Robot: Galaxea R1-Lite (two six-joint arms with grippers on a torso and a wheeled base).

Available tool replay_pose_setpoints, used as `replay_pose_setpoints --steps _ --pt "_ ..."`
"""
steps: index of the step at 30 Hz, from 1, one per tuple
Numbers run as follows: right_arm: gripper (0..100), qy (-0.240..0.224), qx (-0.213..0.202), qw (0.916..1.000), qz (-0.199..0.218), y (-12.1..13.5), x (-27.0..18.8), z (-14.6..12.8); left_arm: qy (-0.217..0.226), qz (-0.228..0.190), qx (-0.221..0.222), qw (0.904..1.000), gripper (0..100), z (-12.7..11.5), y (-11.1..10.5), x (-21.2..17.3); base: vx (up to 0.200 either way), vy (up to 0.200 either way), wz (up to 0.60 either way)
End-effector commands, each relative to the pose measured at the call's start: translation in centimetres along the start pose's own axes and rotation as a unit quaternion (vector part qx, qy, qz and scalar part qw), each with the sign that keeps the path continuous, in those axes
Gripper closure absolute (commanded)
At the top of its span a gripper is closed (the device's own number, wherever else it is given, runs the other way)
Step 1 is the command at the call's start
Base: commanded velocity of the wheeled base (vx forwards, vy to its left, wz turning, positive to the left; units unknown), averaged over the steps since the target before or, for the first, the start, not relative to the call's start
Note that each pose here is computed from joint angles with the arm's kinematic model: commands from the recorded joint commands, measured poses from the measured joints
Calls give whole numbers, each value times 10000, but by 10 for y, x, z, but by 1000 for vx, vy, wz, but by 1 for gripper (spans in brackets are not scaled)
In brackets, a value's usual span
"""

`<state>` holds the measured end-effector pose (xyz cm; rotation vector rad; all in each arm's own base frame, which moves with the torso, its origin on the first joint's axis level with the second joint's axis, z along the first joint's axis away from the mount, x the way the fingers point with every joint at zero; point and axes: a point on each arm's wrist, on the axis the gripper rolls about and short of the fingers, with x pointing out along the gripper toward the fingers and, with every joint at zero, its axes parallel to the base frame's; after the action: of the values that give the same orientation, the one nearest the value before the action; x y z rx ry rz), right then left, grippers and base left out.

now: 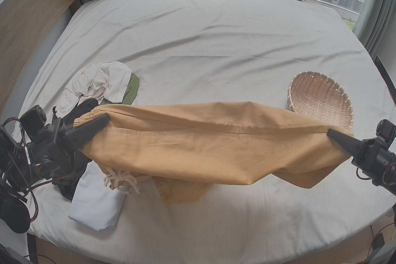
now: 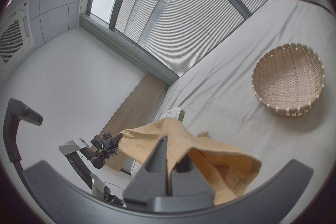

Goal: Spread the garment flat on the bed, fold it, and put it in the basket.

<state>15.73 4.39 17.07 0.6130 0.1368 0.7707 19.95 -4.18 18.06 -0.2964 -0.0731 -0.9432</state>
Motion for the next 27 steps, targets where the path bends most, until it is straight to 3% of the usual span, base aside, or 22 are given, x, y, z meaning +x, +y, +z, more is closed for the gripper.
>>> replay_pose_setpoints --steps 1,8,17,27 --pt "100 -142 -100 9998 -35 2 -5 4 -91 96 -33 9999 100 6 1 -6 0 0 0" --pt "100 -202 -201 9996 60 10 -11 6 -306 -39 -67 9995 100 17 -15 -14 0 0 0" --pt "100 -229 -232 9994 111 37 -36 13 -326 42 -153 9993 100 18 -18 -24 0 0 0" --pt "100 -156 -508 9984 217 69 -53 30 -584 -375 -290 9972 100 32 -45 -32 0 0 0"
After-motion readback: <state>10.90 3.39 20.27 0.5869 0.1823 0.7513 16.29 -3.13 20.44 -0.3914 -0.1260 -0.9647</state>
